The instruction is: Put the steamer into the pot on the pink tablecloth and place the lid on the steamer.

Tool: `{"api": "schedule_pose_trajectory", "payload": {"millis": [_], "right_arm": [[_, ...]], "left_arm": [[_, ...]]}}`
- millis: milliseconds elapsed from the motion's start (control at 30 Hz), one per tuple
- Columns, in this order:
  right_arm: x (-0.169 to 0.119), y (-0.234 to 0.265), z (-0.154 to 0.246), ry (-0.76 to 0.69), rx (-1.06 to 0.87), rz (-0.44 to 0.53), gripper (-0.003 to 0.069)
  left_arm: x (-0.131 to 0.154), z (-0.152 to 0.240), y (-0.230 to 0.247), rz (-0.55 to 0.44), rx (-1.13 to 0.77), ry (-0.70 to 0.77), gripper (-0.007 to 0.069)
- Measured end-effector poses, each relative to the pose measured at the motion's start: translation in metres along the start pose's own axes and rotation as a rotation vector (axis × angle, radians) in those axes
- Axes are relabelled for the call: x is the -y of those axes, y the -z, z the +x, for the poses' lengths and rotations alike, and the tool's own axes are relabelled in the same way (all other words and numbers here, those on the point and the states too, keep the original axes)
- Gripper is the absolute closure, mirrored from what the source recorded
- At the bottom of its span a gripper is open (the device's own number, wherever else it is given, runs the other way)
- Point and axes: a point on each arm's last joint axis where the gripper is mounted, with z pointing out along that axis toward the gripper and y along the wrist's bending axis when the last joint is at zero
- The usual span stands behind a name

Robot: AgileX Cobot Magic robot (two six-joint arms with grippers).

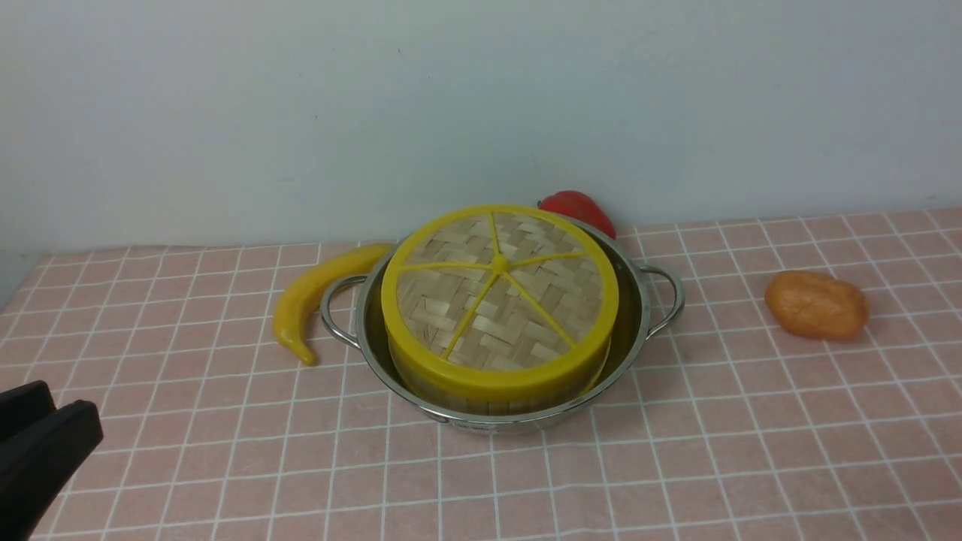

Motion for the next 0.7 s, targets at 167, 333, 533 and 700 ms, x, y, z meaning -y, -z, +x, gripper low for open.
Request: {"api": "schedule_pose_trajectory", "payload": {"millis": [167,333,533,700], "right_arm": [[0.0,0.0,0.0,0.0,0.0,0.0,0.0483],[0.0,0.0,0.0,-0.001,-0.001,0.0,0.0466],[0.0,0.0,0.0,-0.002,-0.001,-0.001,0.0449],[0.0,0.0,0.0,-0.002,-0.001,-0.001,0.044]], "left_arm": [[0.0,0.0,0.0,0.0,0.0,0.0,0.0414],[-0.009,0.007,-0.003,-0.105,-0.037,-0.185,0.0405],[-0.026,0.046,-0.021,-0.302,-0.084,-0.214,0.0403],[-0.027,0.097,-0.025,-0.394,-0.04,-0.095,0.0395]]}}
